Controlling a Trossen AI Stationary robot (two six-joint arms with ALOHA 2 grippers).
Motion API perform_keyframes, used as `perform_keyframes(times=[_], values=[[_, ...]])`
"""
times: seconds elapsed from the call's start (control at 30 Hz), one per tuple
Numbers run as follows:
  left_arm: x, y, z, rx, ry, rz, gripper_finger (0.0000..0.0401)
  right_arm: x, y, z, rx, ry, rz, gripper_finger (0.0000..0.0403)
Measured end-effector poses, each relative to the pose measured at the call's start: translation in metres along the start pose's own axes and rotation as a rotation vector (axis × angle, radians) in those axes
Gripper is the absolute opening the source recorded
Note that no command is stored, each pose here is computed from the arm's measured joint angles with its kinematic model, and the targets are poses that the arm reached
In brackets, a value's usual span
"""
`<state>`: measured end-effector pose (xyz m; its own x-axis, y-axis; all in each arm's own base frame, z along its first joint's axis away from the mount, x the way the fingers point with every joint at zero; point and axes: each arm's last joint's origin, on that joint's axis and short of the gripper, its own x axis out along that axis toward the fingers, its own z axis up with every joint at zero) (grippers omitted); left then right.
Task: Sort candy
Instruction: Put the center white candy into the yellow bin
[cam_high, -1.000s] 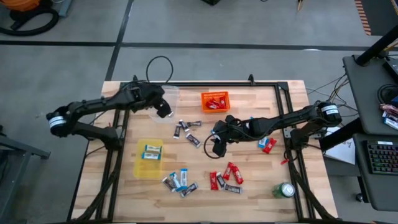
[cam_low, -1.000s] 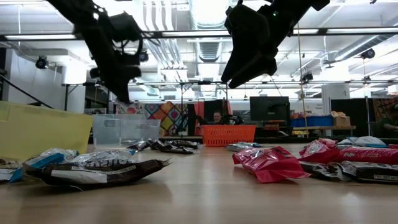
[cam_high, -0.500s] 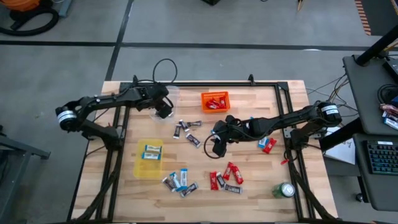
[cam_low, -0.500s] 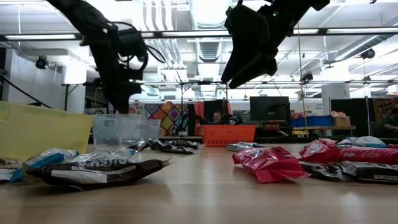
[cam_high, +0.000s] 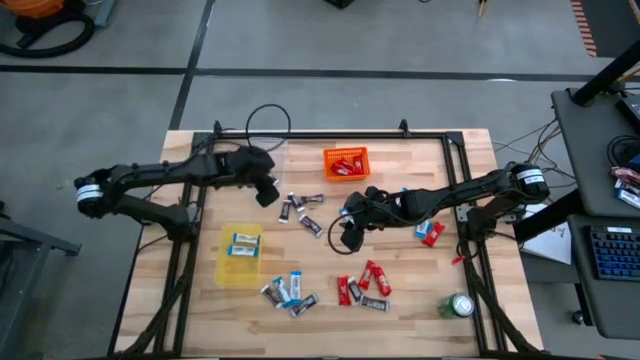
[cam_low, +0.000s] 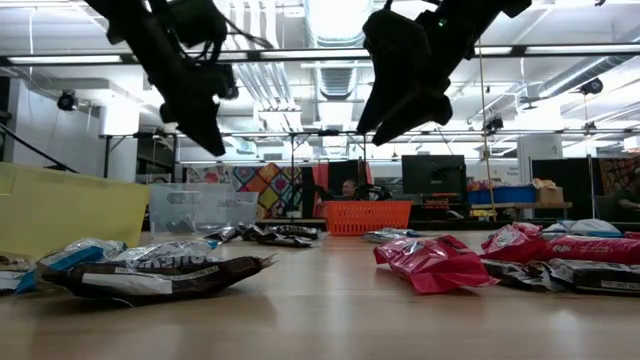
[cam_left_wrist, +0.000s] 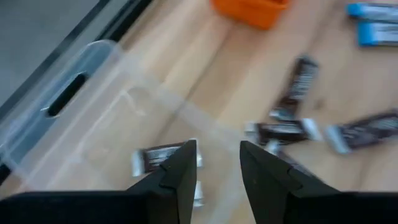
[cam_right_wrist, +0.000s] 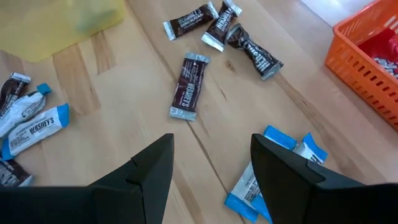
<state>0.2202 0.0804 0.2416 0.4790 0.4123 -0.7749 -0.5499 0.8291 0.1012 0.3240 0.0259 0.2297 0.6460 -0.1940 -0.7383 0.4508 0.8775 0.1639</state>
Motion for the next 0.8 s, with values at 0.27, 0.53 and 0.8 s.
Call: perform_keyframes(times=[0.27,0.53,0.8], values=[[-0.014,-0.043,-0.001,0.090,-0.097,-0.135,0.0102,0.000,-0.005,-0.008,0.138,0.072,-0.055,0.0201],[-0.031,-0.081,-0.003,0.151,-0.221,-0.274,0.0102,0.018,-0.020,-0.022,0.233,0.144,-0.273,0.0201],[-0.041,-0.106,-0.009,0.167,-0.264,-0.355,0.0102,0.056,-0.034,-0.033,0.257,0.224,-0.373,0.0201]])
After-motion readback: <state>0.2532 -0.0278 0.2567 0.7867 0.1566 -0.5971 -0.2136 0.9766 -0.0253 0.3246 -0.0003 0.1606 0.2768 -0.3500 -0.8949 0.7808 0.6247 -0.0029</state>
